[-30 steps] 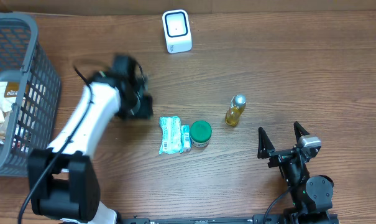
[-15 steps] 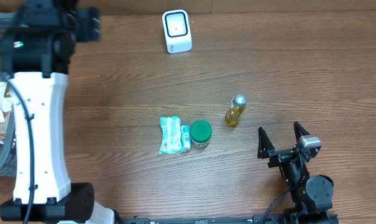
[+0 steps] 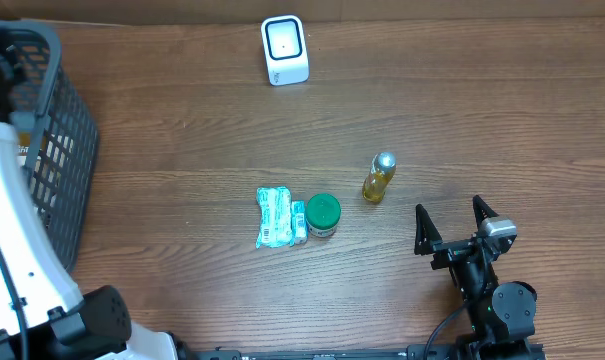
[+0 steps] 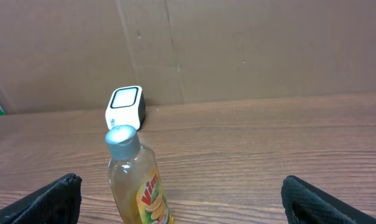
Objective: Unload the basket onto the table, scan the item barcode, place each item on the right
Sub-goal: 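Raise the left gripper and swing it back over the basket, then lower the left gripper into the basket and grasp the brown-white bag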
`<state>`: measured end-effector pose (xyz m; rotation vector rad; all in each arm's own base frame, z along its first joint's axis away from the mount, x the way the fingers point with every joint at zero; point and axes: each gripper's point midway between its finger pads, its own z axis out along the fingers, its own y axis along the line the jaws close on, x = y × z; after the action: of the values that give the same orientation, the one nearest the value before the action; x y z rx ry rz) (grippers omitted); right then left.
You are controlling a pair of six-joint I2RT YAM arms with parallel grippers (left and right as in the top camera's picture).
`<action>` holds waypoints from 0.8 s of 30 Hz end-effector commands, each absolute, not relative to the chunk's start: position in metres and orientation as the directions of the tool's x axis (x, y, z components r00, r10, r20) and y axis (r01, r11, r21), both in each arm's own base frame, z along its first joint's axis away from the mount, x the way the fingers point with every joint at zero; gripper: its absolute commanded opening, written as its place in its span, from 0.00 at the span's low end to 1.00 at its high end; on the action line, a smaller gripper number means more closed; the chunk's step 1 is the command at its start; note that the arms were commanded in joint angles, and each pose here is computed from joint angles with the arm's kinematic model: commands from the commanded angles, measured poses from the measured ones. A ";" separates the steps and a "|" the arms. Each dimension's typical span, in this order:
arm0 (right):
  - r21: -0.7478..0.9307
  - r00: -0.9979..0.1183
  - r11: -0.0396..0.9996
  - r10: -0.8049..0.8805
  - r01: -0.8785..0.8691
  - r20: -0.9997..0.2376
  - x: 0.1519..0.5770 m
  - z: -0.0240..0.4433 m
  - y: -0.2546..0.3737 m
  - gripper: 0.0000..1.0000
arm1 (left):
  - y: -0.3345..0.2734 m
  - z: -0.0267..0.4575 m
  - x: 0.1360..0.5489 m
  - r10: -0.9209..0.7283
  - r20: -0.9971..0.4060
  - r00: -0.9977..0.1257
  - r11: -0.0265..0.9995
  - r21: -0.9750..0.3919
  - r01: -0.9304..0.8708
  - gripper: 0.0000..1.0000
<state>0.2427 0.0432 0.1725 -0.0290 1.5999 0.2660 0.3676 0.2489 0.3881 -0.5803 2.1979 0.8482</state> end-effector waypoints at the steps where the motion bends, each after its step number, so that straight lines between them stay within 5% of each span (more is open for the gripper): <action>1: 0.153 -0.051 0.970 0.146 -0.189 -0.988 0.242 0.170 0.044 1.00 | 0.268 0.366 0.361 -0.199 -0.725 -0.660 0.743 0.327 -0.584 0.99; 11: 0.153 -0.051 0.970 0.146 -0.189 -0.988 0.242 0.170 0.044 1.00 | 0.331 0.263 0.333 -0.307 -0.637 -0.707 0.812 0.212 -0.544 1.00; 24: 0.153 -0.051 0.970 0.146 -0.189 -0.988 0.242 0.170 0.044 1.00 | 0.308 0.122 0.352 -0.273 -0.479 -0.834 0.947 0.020 -0.321 1.00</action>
<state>0.2427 0.0432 0.1725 -0.0293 1.5998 0.2657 0.3396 0.3253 0.1467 -0.5388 2.5737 0.2558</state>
